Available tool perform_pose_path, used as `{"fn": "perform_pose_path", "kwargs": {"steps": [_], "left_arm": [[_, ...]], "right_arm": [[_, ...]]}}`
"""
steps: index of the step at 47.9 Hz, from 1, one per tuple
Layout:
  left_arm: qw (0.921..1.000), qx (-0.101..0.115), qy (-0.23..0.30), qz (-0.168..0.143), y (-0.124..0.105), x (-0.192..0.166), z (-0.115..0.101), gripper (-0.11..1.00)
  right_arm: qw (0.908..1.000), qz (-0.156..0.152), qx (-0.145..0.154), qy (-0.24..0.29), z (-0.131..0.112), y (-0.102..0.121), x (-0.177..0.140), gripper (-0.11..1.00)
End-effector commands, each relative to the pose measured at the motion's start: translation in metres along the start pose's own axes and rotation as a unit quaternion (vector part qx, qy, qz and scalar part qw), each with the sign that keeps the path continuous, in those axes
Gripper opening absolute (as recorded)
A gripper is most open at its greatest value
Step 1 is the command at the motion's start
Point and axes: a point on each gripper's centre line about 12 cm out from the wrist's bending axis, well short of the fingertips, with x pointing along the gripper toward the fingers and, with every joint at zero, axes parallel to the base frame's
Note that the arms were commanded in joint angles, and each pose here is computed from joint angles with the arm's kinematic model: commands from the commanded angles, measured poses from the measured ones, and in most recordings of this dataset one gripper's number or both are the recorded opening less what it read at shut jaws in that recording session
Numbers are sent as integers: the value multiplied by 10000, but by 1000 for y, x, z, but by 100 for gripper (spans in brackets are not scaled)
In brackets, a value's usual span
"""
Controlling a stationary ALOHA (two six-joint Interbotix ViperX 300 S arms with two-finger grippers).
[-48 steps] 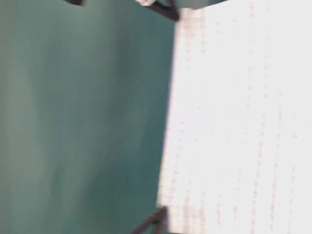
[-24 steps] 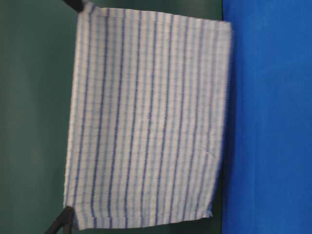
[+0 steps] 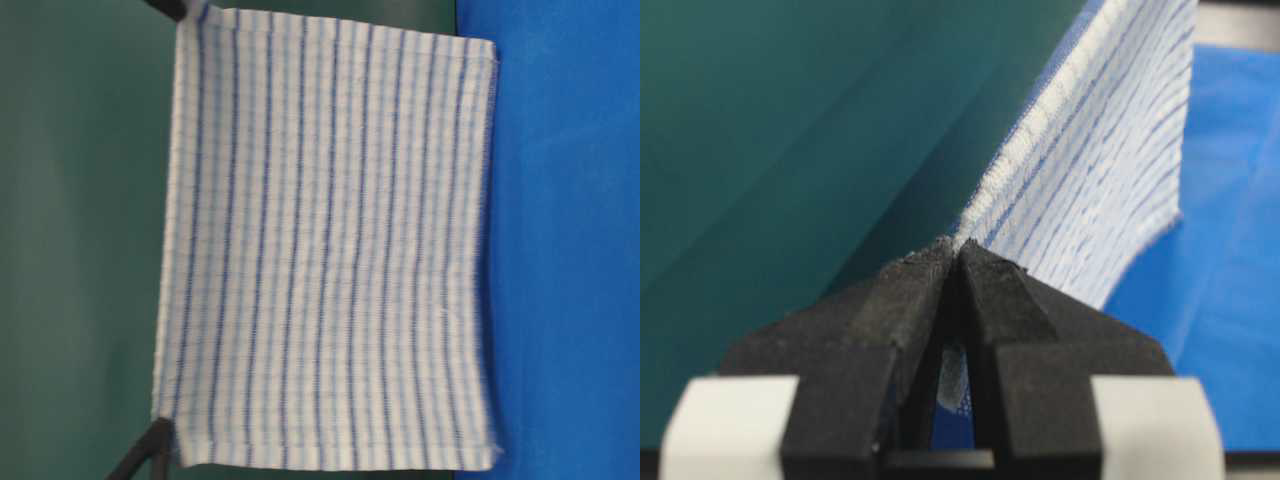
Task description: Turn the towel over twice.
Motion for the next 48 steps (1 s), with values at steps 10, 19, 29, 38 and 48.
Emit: {"fn": "perform_pose_path", "kwargs": {"steps": [10,19,29,38,48], "left_arm": [[9975,99,390,-575,-37,6,-33,3],[9879,231,657,-1388,-84,-8,-54,3],[9682,275,1217,-2166,-127,-30,-85,3],[9439,58,1875,-2718,-165,-45,-117,3],[9128,-221,2634,-3114,-206,-59,-147,3]], "right_arm": [[9951,629,168,742,-32,43,-1,5],[9824,1277,410,1302,-73,86,-10,5],[9637,1716,455,1993,-117,132,-21,5],[9473,1717,466,2663,-156,164,-23,5],[9308,1766,458,3166,-189,206,-33,5]]}}
